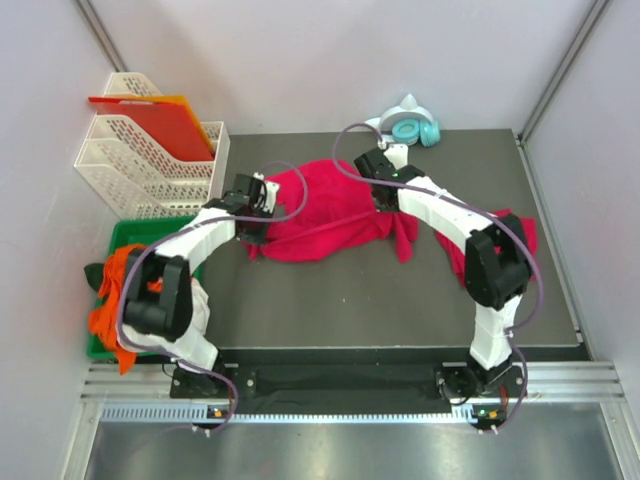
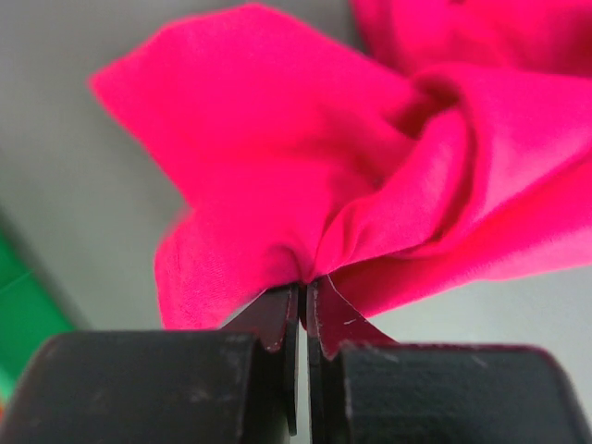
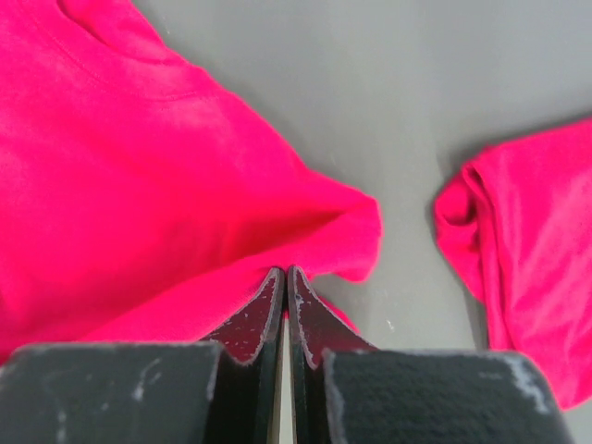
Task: Fold and stack the t-shirts
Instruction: Flatten out the tshirt
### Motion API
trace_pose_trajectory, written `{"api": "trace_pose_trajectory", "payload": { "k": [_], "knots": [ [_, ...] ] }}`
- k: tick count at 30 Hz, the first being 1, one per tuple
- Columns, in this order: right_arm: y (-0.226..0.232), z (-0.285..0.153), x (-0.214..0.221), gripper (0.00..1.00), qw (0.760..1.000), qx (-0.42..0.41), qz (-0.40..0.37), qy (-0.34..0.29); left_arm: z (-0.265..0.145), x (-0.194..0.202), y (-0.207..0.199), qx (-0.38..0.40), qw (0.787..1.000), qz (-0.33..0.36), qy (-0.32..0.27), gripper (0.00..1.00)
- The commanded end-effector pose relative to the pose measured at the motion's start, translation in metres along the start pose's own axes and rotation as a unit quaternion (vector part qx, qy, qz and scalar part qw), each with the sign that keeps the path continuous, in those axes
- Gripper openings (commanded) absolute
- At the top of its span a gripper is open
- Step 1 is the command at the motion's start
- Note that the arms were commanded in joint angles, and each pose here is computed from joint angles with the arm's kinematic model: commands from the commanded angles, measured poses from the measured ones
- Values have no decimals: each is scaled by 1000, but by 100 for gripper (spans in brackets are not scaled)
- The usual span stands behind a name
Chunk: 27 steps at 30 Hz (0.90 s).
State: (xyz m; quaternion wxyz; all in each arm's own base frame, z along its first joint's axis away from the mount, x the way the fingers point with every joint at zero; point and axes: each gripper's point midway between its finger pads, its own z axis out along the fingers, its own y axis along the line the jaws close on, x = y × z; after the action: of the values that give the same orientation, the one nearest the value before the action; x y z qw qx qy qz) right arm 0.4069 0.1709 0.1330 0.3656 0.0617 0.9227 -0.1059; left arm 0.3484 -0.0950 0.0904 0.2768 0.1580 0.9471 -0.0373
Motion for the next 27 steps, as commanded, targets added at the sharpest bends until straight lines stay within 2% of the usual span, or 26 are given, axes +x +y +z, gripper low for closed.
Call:
{"api": "trace_pose_trajectory", "payload": {
  "k": [1,4,11,12,13,14,15,16,18,23,27],
  "knots": [
    [11,18,-36,0,1000,5,-7,-24,29,-32,19,-43,999,-8,-26,0],
    [13,39,-48,0,1000,17,-6,-20,59,-30,23,-50,999,-7,0,0],
    [6,72,-69,0,998,47,0,-30,90,-40,31,-61,998,-8,12,0],
    [6,68,-71,4,998,46,-1,-36,91,-41,32,-61,998,-10,13,0],
    [6,63,-78,15,998,47,6,-52,91,-42,31,-58,998,-14,11,0],
    [6,58,-82,20,997,45,8,-63,90,-43,31,-55,998,-17,9,1],
    [1,46,-82,25,997,42,8,-72,88,-46,30,-53,998,-20,4,7],
    [7,39,-86,37,995,33,12,-89,83,-51,30,-53,998,-21,-7,11],
    [4,25,-84,44,995,30,9,-98,79,-52,26,-42,999,-21,-15,21],
    [15,2,-62,45,995,6,-4,-96,65,-58,27,-43,998,-23,-26,35],
    [19,-10,-27,44,996,4,-26,-86,55,-55,25,-39,999,-23,-28,48]
  ]
}}
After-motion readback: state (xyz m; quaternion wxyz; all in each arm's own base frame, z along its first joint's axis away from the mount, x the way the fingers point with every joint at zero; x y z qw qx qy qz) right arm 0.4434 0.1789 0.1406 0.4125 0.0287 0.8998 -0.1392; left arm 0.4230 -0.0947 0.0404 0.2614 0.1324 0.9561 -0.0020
